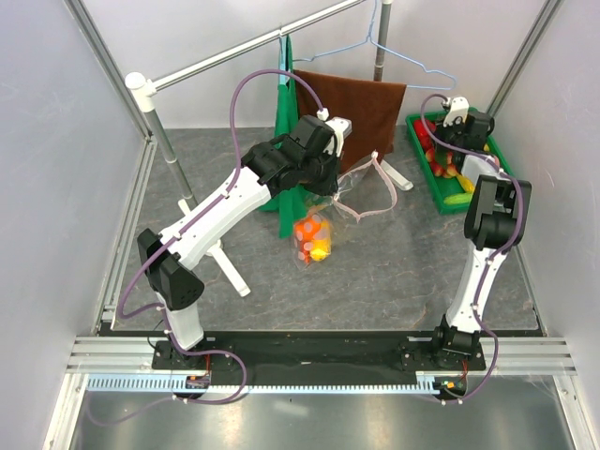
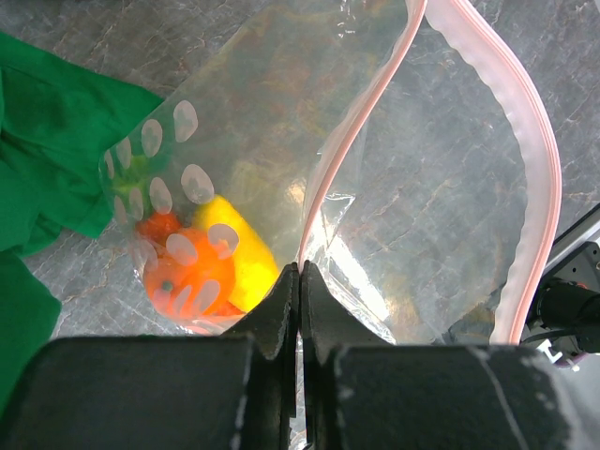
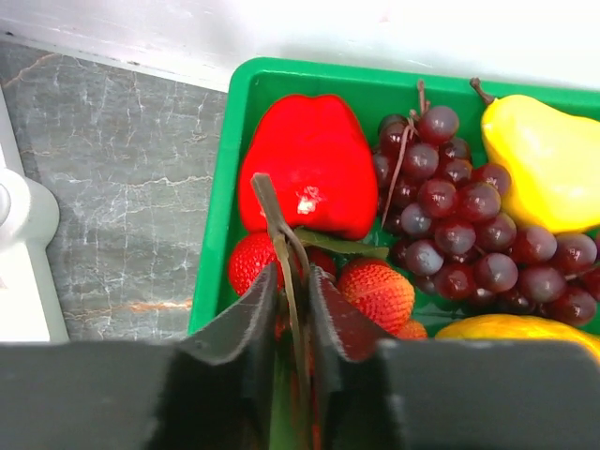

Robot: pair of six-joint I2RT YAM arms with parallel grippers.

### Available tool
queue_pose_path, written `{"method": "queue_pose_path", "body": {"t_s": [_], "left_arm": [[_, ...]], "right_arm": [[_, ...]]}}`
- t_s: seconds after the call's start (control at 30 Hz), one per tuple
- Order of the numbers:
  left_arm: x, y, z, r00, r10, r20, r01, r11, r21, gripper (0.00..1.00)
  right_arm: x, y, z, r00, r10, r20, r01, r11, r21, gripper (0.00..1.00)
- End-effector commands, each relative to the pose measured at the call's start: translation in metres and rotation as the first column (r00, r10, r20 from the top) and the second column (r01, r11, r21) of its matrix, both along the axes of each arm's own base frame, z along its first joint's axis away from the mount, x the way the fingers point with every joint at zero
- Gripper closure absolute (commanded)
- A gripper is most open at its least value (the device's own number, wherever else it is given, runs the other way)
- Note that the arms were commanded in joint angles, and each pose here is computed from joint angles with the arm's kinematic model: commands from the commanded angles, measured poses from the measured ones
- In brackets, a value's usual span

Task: Place the food in the zip-top bag and seal the zipper
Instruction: Pick up the fake fruit from the bin, then place the fake fruit in the zipper food storage bag.

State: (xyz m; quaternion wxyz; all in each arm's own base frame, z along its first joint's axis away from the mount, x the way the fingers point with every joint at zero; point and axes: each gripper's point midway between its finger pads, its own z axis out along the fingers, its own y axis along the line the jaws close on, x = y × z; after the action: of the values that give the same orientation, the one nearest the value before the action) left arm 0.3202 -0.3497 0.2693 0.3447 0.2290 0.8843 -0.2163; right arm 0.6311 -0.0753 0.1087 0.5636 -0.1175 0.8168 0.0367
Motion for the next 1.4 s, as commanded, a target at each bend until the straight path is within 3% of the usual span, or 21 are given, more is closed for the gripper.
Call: {"method": "queue_pose_path", "body": {"t_s": [0.0, 0.03, 0.1, 0.3, 0.57, 0.7, 0.77, 0.8, 0.87, 0.93, 0.97, 1.0, 1.17, 1.37], "left_arm": [[0.003, -0.006, 0.011, 1.000, 0.008, 0.007, -0.007, 0.999, -0.043, 0.98], [0.002, -0.006, 0.010, 1.000, 0.008, 0.003, -0.007, 0.999, -0.043, 0.98], [0.002, -0.006, 0.009, 1.000, 0.013, -0.002, -0.013, 0.999, -0.043, 0.98], [0.001, -0.006, 0.004, 1.000, 0.012, -0.016, -0.013, 0.999, -0.035, 0.98], [0.002, -0.004, 0.004, 1.000, 0.017, -0.012, -0.017, 0.999, -0.034, 0.98], [0.003, -0.002, 0.003, 1.000, 0.022, -0.015, -0.023, 0.999, -0.032, 0.98], [0.002, 0.000, 0.001, 0.999, 0.024, -0.021, -0.025, 0.999, -0.029, 0.98], [0.003, -0.001, 0.001, 0.999, 0.024, -0.023, -0.024, 0.999, -0.031, 0.98], [0.003, 0.001, -0.001, 0.999, 0.028, -0.031, -0.029, 0.999, -0.032, 0.98], [0.002, 0.000, -0.001, 0.999, 0.026, -0.037, -0.027, 0.999, -0.036, 0.98], [0.002, 0.000, -0.001, 0.999, 0.027, -0.039, -0.028, 0.999, -0.037, 0.98], [0.002, 0.000, -0.002, 0.999, 0.025, -0.044, -0.027, 0.999, -0.040, 0.98], [0.002, 0.001, -0.006, 0.997, 0.026, -0.068, -0.029, 0.999, -0.041, 0.98], [0.000, 0.002, -0.006, 0.997, 0.026, -0.078, -0.030, 0.999, -0.046, 0.98]], "right_arm": [[-0.002, -0.008, 0.077, 0.986, -0.011, 0.165, 0.008, 1.000, 0.017, 0.84], [-0.003, -0.010, 0.084, 0.984, -0.023, 0.178, 0.017, 0.999, 0.037, 0.93], [-0.007, -0.020, 0.109, 0.973, -0.056, 0.223, 0.044, 0.997, 0.060, 1.00], [-0.023, -0.043, 0.165, 0.945, -0.140, 0.297, 0.087, 0.979, 0.185, 1.00], [-0.064, -0.054, 0.227, 0.909, -0.206, 0.364, 0.118, 0.962, 0.248, 1.00], [-0.103, -0.057, 0.255, 0.894, -0.256, 0.367, 0.159, 0.948, 0.274, 1.00], [-0.121, -0.054, 0.248, 0.906, -0.273, 0.324, 0.181, 0.940, 0.288, 1.00], [-0.139, -0.050, 0.267, 0.895, -0.275, 0.351, 0.177, 0.942, 0.286, 1.00], [-0.162, -0.044, 0.253, 0.914, -0.285, 0.290, 0.190, 0.930, 0.313, 1.00], [-0.194, -0.034, 0.271, 0.907, -0.289, 0.306, 0.185, 0.927, 0.327, 1.00], [-0.205, -0.027, 0.256, 0.924, -0.286, 0.253, 0.190, 0.920, 0.344, 1.00], [-0.225, -0.020, 0.273, 0.917, -0.285, 0.280, 0.179, 0.919, 0.351, 1.00], [-0.276, 0.016, 0.269, 0.953, -0.229, 0.197, 0.133, 0.905, 0.405, 1.00], [-0.325, 0.079, 0.318, 0.961, -0.001, 0.277, -0.128, 0.885, 0.448, 1.00]]}}
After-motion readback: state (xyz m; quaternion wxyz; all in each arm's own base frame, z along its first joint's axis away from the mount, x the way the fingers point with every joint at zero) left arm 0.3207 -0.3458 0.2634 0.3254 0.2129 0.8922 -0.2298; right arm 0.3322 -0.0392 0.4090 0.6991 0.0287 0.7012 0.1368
